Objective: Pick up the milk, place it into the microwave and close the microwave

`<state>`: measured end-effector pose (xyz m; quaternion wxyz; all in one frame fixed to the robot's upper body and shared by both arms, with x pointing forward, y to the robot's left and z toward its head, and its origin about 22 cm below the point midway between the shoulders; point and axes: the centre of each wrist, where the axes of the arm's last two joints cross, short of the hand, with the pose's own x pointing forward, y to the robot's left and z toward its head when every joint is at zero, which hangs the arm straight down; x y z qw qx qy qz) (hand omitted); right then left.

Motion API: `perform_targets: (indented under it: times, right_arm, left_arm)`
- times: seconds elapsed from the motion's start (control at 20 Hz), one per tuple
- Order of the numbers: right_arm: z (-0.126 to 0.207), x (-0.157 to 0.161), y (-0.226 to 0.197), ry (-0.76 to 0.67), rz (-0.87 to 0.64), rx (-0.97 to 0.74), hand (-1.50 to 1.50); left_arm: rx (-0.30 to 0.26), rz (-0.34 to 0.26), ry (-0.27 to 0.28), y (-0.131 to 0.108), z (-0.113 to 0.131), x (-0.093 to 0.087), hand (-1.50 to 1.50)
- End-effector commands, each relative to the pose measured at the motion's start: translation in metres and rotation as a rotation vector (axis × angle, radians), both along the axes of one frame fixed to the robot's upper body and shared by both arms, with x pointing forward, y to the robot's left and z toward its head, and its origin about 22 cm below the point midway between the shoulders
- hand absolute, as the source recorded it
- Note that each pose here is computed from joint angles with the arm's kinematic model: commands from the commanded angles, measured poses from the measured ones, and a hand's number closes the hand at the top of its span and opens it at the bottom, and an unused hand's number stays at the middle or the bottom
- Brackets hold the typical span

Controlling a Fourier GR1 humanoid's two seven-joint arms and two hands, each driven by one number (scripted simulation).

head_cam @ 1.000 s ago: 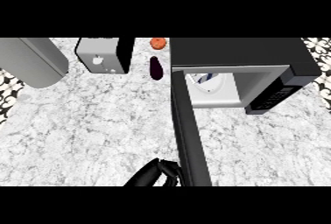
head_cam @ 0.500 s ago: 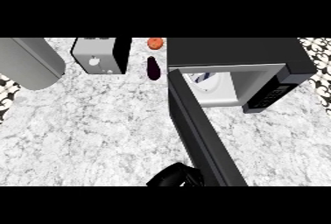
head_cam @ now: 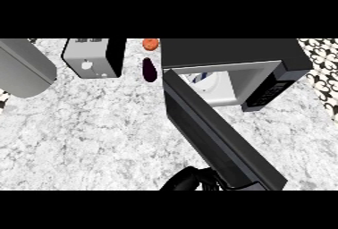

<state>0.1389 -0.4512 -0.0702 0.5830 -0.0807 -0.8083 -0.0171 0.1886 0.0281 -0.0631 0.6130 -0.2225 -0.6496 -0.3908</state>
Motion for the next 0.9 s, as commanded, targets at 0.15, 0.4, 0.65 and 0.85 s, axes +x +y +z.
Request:
perform_targets:
  times: [0.15,0.4,0.65,0.85]
  right_arm:
    - [0.013,0.019,0.012,-0.095,0.137,0.054,-1.50]
    - [0.025,0.032,0.019,-0.103,0.191,0.058,-1.50]
    - [0.042,0.041,0.017,-0.099,0.255,0.023,-1.50]
    - [0.065,0.060,0.016,-0.128,0.289,0.005,-1.50]
  left_arm:
    - [-0.066,0.024,-0.039,-0.022,0.015,0.005,1.50]
    - [-0.066,0.083,-0.068,-0.029,0.032,0.023,1.50]
    - [-0.118,0.146,-0.168,-0.036,0.062,0.057,1.50]
    - [-0.137,0.180,-0.188,-0.041,0.076,0.070,1.50]
